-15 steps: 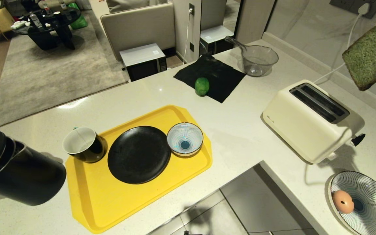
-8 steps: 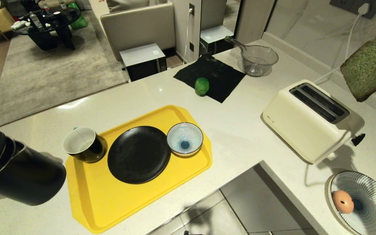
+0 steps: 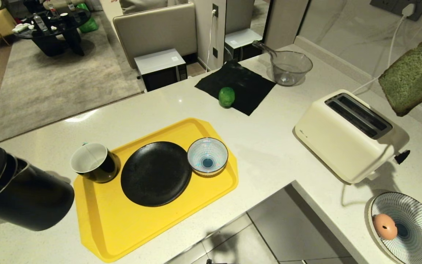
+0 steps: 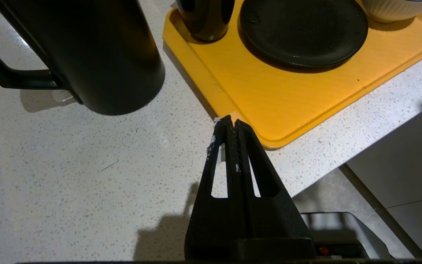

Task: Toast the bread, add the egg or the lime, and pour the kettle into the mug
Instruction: Put the baked bread on a plate

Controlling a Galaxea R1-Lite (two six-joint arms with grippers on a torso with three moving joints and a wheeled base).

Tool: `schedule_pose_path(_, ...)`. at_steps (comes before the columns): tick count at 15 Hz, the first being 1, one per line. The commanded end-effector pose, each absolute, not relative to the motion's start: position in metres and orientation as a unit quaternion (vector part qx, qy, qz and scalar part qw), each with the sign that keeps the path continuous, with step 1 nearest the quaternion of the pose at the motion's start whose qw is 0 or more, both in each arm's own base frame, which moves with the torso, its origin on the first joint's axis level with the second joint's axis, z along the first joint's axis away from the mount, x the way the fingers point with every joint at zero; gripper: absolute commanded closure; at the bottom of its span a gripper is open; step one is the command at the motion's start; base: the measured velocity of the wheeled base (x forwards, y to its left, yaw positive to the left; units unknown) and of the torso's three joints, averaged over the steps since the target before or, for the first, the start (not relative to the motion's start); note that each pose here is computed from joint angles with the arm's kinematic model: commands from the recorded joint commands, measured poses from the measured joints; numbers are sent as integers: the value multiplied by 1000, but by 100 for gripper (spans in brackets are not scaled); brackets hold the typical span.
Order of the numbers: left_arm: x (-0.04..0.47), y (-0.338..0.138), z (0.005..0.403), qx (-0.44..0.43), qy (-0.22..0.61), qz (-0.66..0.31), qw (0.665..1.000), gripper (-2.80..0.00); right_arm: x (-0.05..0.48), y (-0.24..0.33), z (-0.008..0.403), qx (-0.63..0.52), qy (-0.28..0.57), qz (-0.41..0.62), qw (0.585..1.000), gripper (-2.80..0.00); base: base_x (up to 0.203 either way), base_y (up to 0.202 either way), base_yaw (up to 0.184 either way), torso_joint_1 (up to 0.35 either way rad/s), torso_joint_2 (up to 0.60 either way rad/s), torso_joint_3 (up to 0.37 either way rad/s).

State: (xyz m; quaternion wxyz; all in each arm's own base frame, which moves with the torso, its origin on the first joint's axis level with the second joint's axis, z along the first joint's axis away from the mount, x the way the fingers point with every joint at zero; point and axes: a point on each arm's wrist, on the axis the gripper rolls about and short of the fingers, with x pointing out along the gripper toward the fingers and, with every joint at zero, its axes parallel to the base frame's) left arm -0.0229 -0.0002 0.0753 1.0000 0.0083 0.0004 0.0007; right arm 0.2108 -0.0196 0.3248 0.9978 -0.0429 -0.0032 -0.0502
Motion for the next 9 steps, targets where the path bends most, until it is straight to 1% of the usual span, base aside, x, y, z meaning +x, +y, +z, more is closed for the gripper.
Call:
schedule_pose_path(1, -23, 0, 75, 9, 0, 1, 1000, 0, 211, -20, 326, -43, -6, -50, 998, 0, 0, 0, 0, 0, 0, 0)
schedule_pose_path(9, -23, 0, 75, 8, 0, 1, 1000, 0, 209, -19, 326, -43, -7, -50, 998, 0, 0, 0, 0, 0, 0, 0)
